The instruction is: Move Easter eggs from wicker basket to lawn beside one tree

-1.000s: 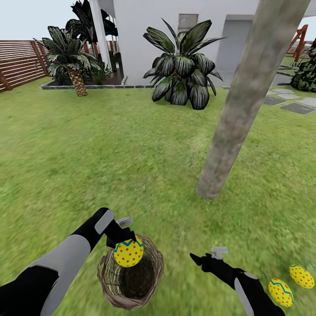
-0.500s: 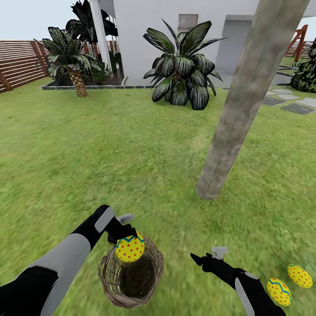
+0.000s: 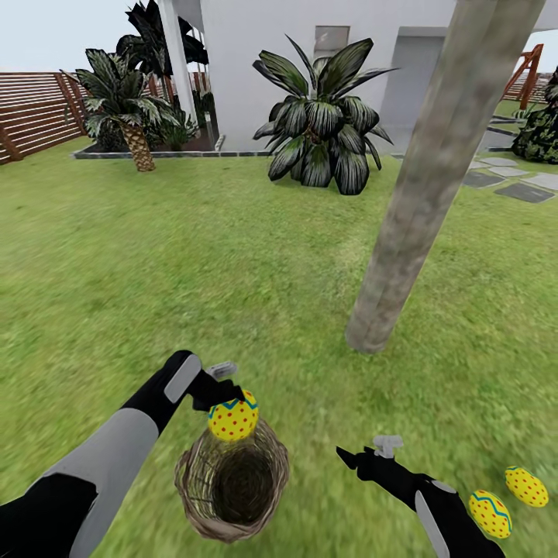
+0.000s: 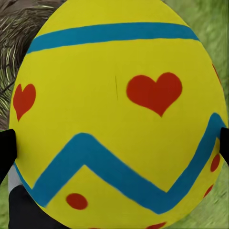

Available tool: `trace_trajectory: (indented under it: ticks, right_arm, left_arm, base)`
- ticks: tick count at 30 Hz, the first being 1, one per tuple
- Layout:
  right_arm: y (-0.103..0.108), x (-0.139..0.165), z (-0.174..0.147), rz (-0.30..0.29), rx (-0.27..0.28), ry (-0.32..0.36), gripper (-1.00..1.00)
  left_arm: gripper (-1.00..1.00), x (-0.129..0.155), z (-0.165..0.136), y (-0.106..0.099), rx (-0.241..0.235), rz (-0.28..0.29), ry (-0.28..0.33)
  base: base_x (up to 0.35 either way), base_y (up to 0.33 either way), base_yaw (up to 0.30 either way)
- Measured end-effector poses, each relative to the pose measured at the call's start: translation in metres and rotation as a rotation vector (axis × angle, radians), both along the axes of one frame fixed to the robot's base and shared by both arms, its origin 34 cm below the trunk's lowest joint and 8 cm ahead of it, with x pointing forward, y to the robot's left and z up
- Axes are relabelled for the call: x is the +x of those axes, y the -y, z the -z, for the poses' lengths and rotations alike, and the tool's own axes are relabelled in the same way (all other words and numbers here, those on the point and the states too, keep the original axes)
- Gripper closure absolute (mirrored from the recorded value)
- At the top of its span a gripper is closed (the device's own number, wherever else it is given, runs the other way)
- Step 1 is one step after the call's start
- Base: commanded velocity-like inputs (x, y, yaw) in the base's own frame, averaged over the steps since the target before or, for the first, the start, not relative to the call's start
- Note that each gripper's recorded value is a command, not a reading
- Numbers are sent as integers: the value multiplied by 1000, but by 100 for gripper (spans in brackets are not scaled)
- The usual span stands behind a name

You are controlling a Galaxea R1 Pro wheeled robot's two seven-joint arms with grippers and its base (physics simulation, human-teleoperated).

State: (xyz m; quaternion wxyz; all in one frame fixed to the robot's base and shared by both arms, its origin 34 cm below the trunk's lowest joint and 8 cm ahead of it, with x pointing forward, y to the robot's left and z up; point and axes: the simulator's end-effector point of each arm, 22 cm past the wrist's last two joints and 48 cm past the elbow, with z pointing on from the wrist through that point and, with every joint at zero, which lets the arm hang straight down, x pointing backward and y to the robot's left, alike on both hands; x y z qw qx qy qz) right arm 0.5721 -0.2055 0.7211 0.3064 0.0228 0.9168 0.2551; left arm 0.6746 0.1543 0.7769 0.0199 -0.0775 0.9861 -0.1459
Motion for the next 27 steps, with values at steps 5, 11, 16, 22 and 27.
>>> trace_trajectory:
  ticks: [5,11,16,22,27]
  right_arm:
    - [0,-2,-4,0,0,0,-100]
    - [0,-4,-9,0,0,0,-100]
    - [1,-6,-12,0,-1,0,-100]
    - [1,-8,-17,0,-2,2,-100]
    - [1,-10,-20,1,-3,2,-100]
  left_arm:
    - [100,6,-12,4,-7,4,27]
    - [100,20,-32,8,-17,12,85]
    - [100,26,-46,16,-19,36,121]
    - [100,37,-70,29,-20,79,193]
    - [100,36,-75,30,-9,86,202]
  base:
    - [0,0,0]
    - [0,0,0]
    - [0,0,0]
    - [0,0,0]
    - [0,0,-17]
